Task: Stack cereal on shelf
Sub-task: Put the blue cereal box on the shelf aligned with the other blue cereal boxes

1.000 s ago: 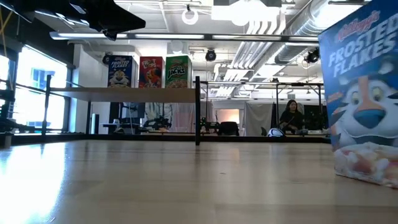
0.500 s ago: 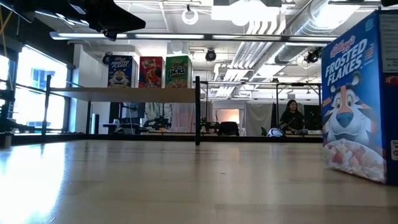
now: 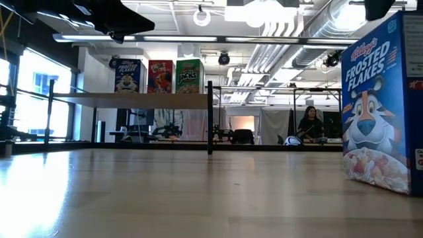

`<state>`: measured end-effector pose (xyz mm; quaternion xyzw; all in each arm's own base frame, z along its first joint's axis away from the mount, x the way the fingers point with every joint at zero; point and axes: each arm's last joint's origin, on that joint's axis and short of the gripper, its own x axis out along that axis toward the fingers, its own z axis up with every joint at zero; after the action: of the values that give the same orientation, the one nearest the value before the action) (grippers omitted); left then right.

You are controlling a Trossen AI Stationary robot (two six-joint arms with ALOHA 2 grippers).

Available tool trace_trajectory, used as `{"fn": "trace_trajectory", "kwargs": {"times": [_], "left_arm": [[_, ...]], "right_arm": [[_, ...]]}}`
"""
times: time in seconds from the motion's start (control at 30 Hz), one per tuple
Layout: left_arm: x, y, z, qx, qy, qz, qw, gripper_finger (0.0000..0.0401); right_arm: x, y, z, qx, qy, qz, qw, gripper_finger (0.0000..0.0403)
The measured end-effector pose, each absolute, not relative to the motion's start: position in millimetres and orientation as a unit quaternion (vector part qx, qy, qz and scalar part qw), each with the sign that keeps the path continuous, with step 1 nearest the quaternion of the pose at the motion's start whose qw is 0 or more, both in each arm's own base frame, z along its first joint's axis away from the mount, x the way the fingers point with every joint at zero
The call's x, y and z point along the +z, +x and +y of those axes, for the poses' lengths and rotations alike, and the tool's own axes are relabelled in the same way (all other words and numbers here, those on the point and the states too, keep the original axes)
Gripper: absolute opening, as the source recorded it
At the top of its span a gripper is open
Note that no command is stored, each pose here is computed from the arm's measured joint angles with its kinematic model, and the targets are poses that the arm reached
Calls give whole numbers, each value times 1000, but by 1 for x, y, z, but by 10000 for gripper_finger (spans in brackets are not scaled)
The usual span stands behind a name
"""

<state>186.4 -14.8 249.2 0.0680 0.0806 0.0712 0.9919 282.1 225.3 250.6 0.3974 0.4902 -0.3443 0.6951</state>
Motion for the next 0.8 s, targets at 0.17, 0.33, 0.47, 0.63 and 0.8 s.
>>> {"fn": "trace_trajectory", "kwargs": {"times": [0.17, 0.33, 0.47, 0.63, 0.8], "left_arm": [[249, 186, -15, 71, 68, 81, 992, 1], [249, 186, -15, 71, 68, 83, 992, 1], [247, 186, -15, 71, 69, 92, 991, 1], [250, 183, -13, 74, 60, 83, 992, 1], [251, 179, -10, 68, 54, 87, 992, 1]], "right_arm": [[236, 289, 225, -362, 390, 500, 683, 308], [230, 291, 226, -370, 384, 502, 681, 287], [230, 291, 226, -373, 381, 491, 689, 252], [230, 292, 226, -355, 360, 493, 708, 217], [231, 297, 220, -332, 324, 507, 727, 212]]}}
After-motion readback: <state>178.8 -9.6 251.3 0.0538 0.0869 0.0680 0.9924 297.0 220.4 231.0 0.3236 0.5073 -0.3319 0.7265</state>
